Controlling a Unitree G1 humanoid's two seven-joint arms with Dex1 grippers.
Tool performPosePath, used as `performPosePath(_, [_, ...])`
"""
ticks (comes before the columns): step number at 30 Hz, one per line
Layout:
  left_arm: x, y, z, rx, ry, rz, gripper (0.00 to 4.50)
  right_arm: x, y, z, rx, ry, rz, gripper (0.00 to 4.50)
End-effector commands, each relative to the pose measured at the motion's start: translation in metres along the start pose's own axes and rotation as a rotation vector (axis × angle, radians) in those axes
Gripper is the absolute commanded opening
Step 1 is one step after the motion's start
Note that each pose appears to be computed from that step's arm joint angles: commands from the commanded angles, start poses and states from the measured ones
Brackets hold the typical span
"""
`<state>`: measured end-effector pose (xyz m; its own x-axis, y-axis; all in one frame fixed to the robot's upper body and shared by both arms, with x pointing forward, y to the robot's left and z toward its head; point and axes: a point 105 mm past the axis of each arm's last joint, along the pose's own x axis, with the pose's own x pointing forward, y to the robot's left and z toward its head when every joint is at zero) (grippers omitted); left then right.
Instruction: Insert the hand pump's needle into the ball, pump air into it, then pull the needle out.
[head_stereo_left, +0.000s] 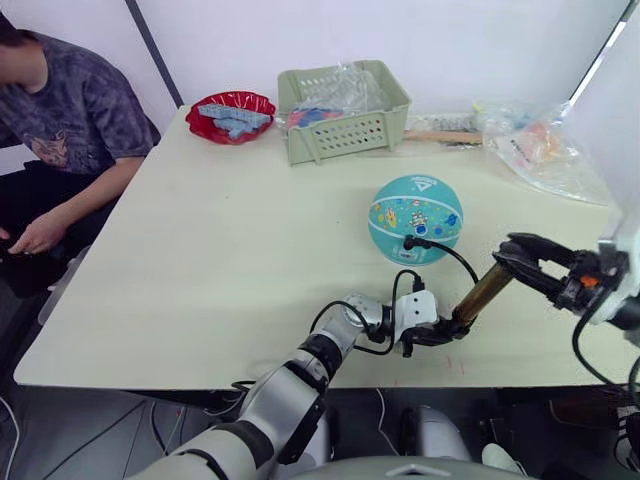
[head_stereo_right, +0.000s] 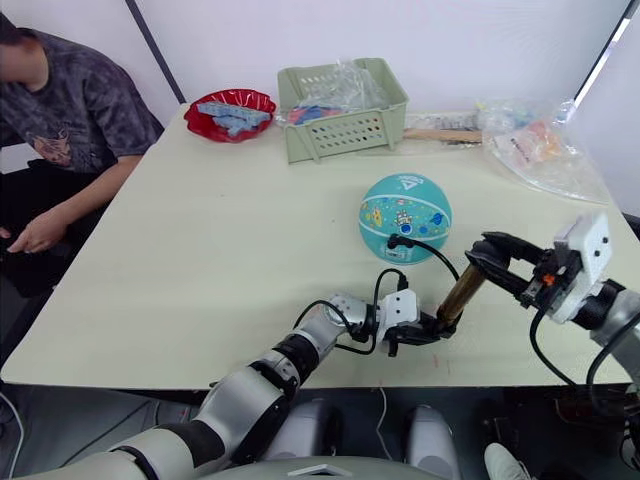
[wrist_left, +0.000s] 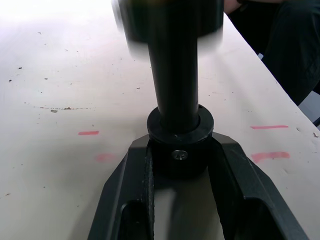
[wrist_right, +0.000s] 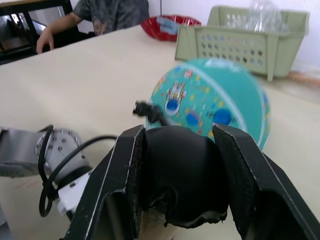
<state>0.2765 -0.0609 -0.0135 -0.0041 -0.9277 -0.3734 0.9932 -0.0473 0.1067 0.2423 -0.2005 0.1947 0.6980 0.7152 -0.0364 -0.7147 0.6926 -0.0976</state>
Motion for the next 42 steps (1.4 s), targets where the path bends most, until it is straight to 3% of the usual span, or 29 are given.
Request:
performPosePath(1, [-0.013,-0.03,-0.061,-0.149,0.194,-0.057,1.11,-0.011,-0.007,0.045,-0.121,-0.086,-0.028,1.6])
performPosePath(8, [-0.013,-0.03,-0.061,-0.147,0.194,-0.058,1.11,-0.022,-0.009,0.085,-0.14,-0.167,-0.04,1.6])
performPosePath(14, [-0.012,-0.03,-0.061,-0.146,0.196,-0.061,1.11,-0.027,-0.01,0.098,-0.16,-0.166,-0.058,1.6])
performPosePath(19, [-0.012,-0.031,-0.061,-0.147,0.195,-0.063,1.11,-0.022,-0.003,0.071,-0.111,-0.104,-0.037,1.6])
performPosePath(36, [-0.012,-0.03,-0.061,-0.149,0.194,-0.055,1.11,0.0,0.022,-0.067,0.043,0.101,-0.032,1.6])
performPosePath(42, [-0.012,-0.03,-0.061,-0.15,0.194,-0.054,1.11,0.003,0.027,-0.078,0.044,0.093,-0.043,1.6])
